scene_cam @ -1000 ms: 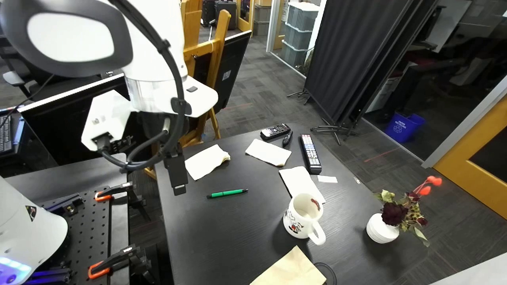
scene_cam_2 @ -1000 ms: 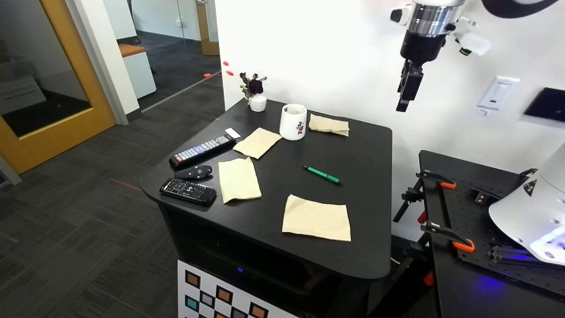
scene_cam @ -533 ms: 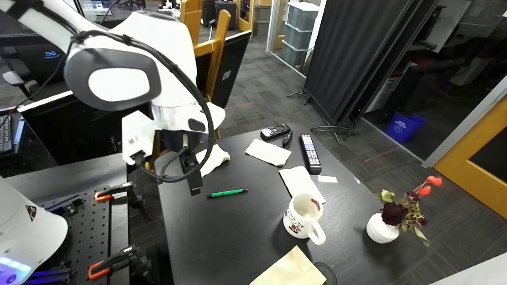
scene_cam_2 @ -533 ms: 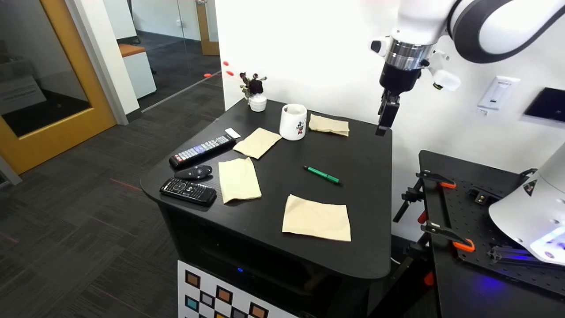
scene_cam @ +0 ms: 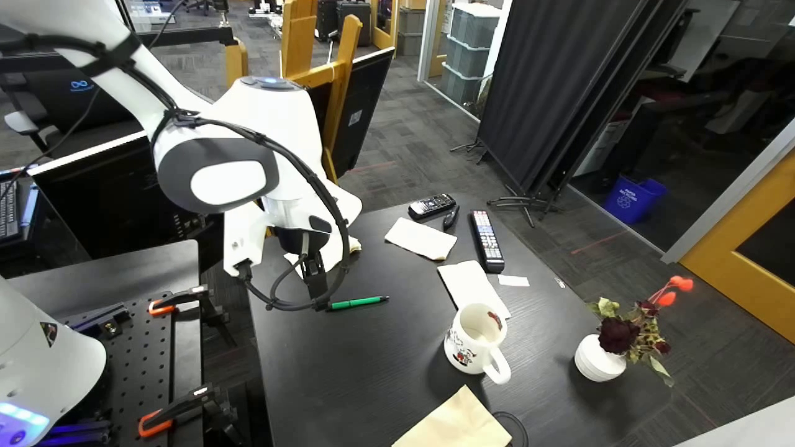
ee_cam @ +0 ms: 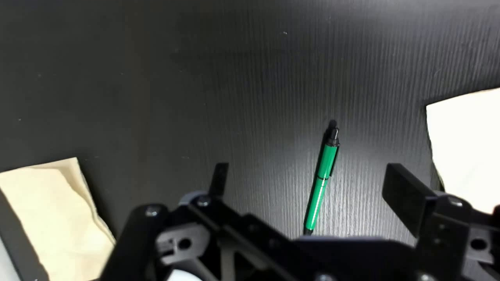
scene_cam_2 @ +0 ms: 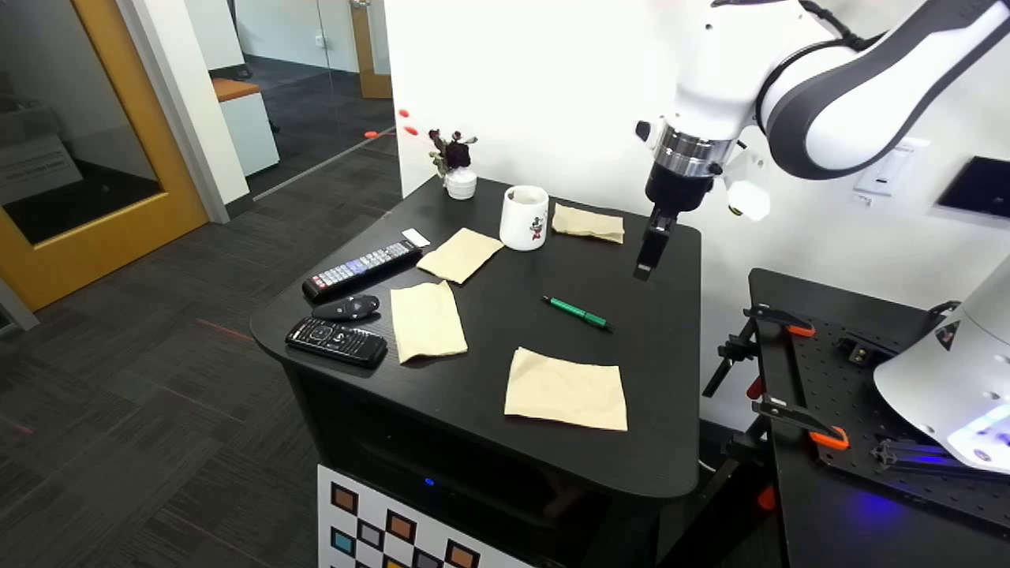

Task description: Place the green pen inside the white mug

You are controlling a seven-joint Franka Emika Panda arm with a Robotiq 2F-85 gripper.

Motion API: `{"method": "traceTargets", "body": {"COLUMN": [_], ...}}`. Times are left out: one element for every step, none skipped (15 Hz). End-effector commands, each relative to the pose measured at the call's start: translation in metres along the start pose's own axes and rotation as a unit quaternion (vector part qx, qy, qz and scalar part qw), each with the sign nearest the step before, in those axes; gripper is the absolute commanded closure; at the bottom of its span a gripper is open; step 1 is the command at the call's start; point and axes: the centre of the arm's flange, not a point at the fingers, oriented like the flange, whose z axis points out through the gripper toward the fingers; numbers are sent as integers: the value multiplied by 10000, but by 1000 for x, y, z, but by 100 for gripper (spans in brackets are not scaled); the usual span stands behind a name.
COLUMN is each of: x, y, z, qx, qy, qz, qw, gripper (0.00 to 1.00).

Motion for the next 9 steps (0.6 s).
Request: {"method": "traceTargets", "body": {"x": [24,28,35,41,47,54,61,67,74], "y": [-10,-10,-11,-11,-11,-11,-11,-11,-11], "z": [30,36,42,47,51,56,60,64,69], "qx": [60,78,97,111,124,134,127,125,125], "qy": [126,146,157,165,175,175,163,151,129], "qz": [194,203,261,295,338,369,400,428,464], "qw": [9997,9997,9995,9994,9992,9991,9990,9989,9988], "gripper": [0,0,0,0,0,0,0,0,0]}}
